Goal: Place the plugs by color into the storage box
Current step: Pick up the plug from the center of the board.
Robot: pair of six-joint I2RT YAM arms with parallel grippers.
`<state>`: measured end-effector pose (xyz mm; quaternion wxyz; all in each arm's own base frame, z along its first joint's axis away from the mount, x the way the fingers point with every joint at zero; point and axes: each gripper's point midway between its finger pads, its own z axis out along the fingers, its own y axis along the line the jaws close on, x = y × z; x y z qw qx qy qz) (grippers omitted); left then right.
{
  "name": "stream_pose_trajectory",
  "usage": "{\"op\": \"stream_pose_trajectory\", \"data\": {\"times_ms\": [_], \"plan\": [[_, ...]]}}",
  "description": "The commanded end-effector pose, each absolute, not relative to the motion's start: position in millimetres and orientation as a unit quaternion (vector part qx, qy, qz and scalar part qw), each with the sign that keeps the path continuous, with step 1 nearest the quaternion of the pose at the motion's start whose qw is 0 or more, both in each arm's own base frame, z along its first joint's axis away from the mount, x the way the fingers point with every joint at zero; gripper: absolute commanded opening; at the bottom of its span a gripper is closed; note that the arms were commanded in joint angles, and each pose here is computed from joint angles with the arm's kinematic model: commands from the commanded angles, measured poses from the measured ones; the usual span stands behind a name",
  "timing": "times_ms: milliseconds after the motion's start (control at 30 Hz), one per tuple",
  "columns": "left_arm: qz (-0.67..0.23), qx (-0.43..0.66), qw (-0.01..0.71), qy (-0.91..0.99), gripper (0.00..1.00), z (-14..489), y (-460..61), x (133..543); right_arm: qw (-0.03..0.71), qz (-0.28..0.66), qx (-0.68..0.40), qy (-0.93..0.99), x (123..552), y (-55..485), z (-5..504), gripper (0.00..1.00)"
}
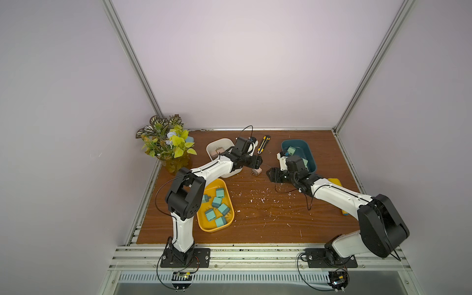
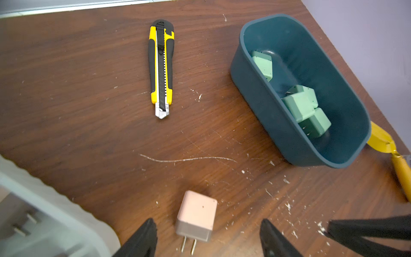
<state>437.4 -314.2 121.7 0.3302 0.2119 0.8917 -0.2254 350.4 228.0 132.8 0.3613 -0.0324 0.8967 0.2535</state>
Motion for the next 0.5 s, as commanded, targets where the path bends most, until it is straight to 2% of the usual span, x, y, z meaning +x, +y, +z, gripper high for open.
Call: {"op": "stream_pose_trajectory", "data": {"times_ms": [0, 300, 467], "plan": [[-0.194, 0.247, 0.297, 0.902, 0.74, 103, -316, 433, 0.393, 0.263, -0.028, 0.881, 353, 224, 154, 0.64], [-0.132, 0.310, 0.271, 0.902, 0.75, 69, -327, 427, 0.399, 0.255, -0.016, 0.880, 347, 209, 149, 0.65], [-0.134, 0.317, 0.263, 0.901, 0.74, 61, -333, 429, 0.381, 0.253, -0.016, 0.889, 342, 207, 132, 0.65]]}}
